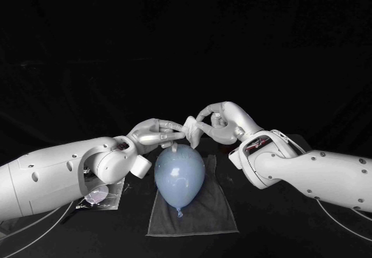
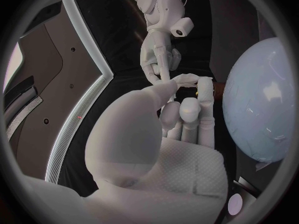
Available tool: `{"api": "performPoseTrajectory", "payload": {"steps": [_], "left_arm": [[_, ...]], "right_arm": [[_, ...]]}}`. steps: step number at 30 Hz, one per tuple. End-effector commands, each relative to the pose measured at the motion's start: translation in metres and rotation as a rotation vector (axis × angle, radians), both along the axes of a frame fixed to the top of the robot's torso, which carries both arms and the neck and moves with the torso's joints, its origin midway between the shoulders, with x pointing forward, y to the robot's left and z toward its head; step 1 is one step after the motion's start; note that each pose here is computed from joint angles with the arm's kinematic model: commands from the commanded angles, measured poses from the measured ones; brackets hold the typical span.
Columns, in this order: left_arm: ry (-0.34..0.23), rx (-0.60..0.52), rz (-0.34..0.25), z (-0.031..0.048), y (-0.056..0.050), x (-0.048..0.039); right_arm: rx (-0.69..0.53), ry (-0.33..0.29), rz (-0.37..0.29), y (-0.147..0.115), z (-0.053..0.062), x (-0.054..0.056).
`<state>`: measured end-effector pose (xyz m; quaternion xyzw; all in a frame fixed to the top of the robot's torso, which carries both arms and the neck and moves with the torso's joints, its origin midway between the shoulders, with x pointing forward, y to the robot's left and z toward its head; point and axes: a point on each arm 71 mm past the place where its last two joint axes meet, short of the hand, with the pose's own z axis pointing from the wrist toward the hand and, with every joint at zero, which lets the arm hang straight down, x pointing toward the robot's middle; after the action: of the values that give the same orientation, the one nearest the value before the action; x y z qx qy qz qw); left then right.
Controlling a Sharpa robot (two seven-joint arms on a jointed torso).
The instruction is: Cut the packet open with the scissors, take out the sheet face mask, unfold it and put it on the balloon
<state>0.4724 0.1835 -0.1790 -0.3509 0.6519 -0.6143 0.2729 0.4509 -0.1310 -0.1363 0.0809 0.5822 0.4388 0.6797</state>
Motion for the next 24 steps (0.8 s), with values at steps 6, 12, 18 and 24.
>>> {"api": "performPoseTrajectory", "payload": {"steps": [6, 12, 18, 24], "left_arm": [[-0.016, -0.039, -0.024, 0.0038, -0.0028, -0.0017], [-0.021, -0.037, -0.008, 0.0041, -0.0021, -0.0014], [-0.012, -0.029, 0.012, 0.0032, -0.0002, -0.0006], [0.007, -0.008, 0.001, 0.0012, -0.0003, -0.0011]], "right_arm": [[-0.012, 0.025, 0.012, 0.0000, -0.0016, 0.0013], [-0.010, 0.024, 0.016, -0.0003, -0.0014, 0.0011], [-0.006, 0.013, 0.017, -0.0002, -0.0005, 0.0003], [0.005, -0.004, 0.011, -0.0005, 0.0010, -0.0005]]}}
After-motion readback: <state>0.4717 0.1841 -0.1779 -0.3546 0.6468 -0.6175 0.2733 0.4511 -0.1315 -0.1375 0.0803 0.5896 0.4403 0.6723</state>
